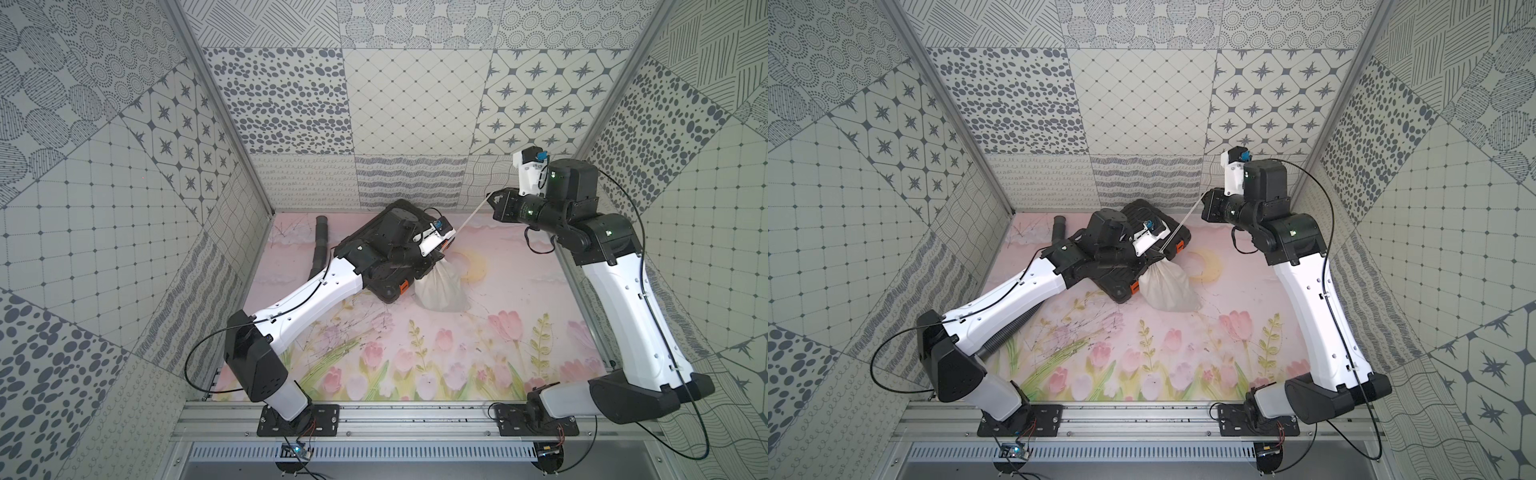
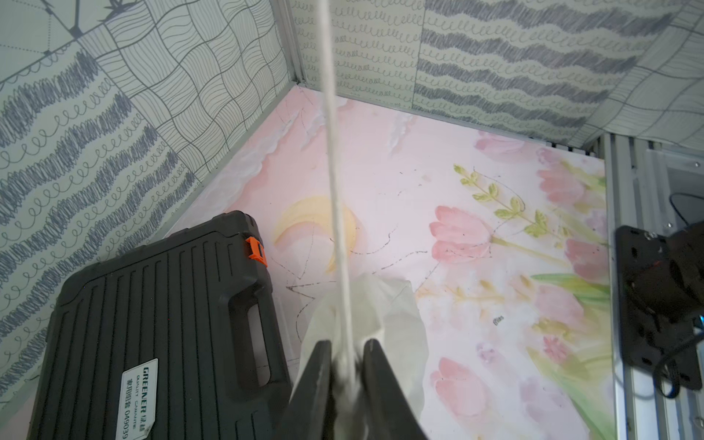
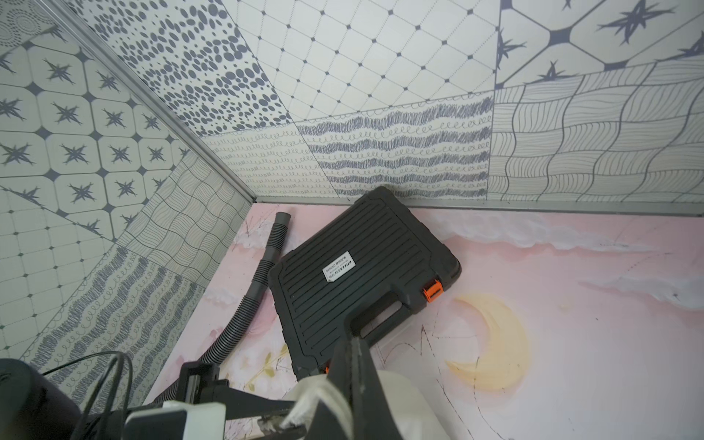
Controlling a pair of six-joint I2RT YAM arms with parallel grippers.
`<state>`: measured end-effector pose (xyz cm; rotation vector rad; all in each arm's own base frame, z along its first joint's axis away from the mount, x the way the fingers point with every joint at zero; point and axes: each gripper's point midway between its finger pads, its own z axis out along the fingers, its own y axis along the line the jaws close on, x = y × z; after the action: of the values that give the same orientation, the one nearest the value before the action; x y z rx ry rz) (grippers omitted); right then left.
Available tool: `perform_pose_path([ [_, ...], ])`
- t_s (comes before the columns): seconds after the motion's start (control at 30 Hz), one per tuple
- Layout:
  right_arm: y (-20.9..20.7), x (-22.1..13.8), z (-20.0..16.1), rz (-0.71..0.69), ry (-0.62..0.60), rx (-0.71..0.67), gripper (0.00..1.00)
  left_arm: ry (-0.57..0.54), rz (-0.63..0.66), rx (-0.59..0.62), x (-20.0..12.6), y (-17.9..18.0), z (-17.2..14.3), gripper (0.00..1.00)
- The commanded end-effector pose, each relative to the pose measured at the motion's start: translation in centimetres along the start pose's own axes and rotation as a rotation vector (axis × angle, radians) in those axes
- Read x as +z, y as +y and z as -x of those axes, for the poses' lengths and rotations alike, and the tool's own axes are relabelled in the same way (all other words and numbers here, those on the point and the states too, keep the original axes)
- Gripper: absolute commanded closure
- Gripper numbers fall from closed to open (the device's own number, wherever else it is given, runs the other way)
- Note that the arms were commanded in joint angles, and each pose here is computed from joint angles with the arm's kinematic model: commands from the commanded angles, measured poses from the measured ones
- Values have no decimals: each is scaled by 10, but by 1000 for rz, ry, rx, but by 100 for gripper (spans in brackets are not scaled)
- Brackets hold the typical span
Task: Close the soil bag
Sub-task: Frap the soil bag at the center of the board.
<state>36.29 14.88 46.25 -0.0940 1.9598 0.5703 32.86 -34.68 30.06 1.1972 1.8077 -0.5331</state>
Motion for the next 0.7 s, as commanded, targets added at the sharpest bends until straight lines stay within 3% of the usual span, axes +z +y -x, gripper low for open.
perform_pose_path([
  [0.0, 18, -28, 71, 42, -286, -18, 100, 115, -268, -108, -22, -51, -33, 67],
  [0.1, 23, -30, 77, 60, -294, -29, 100, 144, -306, -107, -18, -59, -45, 53],
  [0.2, 26, -30, 77, 77, -290, -28, 100, 173, -298, -103, -9, -61, -58, 13],
  [0.23, 26, -28, 75, 81, -285, -24, 100, 174, -287, -92, -7, -61, -59, 5],
  [0.4, 26, -30, 69, 88, -271, -18, 100, 84, -130, -24, 4, -39, -47, 3],
  [0.67, 25, -35, 58, 93, -255, -13, 100, -95, 56, 125, 34, -3, 4, 4],
])
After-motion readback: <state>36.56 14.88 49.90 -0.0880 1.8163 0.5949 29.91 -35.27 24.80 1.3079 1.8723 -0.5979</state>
